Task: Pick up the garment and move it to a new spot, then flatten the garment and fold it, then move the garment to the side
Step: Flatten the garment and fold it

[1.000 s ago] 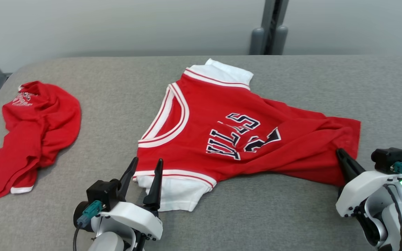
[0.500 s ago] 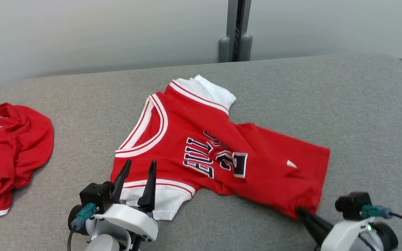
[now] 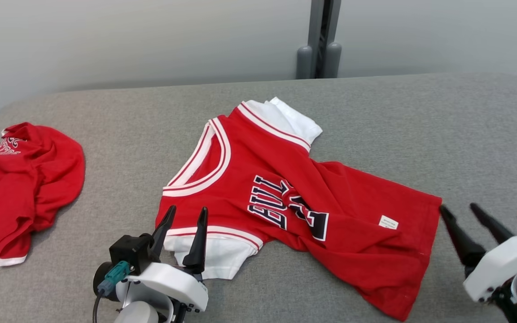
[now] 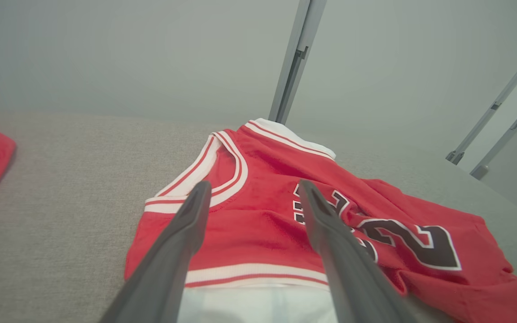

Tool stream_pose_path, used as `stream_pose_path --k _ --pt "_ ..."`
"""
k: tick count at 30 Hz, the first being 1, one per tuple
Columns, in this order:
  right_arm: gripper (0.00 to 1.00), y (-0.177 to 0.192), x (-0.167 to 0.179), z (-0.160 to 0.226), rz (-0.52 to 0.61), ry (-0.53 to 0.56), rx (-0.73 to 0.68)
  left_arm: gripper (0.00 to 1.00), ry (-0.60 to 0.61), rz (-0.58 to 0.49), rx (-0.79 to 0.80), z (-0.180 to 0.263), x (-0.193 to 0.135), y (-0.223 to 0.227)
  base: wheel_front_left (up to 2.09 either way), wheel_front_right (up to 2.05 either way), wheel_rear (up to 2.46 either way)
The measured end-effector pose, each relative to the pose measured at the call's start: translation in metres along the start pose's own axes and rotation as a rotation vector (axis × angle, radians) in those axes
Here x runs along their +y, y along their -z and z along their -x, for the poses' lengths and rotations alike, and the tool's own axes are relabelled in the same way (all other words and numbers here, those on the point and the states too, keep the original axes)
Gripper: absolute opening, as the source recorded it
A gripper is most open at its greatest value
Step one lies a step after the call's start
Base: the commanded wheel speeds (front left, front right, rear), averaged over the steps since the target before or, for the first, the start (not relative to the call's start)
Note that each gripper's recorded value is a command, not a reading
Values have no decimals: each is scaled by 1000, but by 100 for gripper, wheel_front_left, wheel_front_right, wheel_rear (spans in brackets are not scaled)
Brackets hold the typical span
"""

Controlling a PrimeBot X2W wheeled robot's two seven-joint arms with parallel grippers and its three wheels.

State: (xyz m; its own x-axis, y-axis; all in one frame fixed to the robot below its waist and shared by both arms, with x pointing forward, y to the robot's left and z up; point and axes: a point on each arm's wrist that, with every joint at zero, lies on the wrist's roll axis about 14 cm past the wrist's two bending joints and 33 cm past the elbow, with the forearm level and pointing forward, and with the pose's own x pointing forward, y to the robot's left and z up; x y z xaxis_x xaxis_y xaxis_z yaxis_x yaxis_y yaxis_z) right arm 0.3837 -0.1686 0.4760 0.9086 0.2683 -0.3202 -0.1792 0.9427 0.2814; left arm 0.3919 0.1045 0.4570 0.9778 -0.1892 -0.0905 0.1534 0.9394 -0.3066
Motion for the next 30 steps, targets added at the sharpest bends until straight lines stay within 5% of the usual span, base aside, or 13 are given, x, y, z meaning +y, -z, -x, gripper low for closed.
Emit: stream_pose_path --k 8,24,25,30 --pt "100 -8 -37 -52 31 101 -8 100 -28 0 6 -5 12 1 0 0 0" --pt "100 66 -54 -105 8 119 254 100 -140 -6 49 5 52 14 0 0 0" --pt "0 66 -55 -106 11 117 256 100 -140 -6 48 5 51 14 0 0 0" --pt "0 58 -59 -107 46 117 230 100 -131 -8 43 4 49 12 0 0 0"
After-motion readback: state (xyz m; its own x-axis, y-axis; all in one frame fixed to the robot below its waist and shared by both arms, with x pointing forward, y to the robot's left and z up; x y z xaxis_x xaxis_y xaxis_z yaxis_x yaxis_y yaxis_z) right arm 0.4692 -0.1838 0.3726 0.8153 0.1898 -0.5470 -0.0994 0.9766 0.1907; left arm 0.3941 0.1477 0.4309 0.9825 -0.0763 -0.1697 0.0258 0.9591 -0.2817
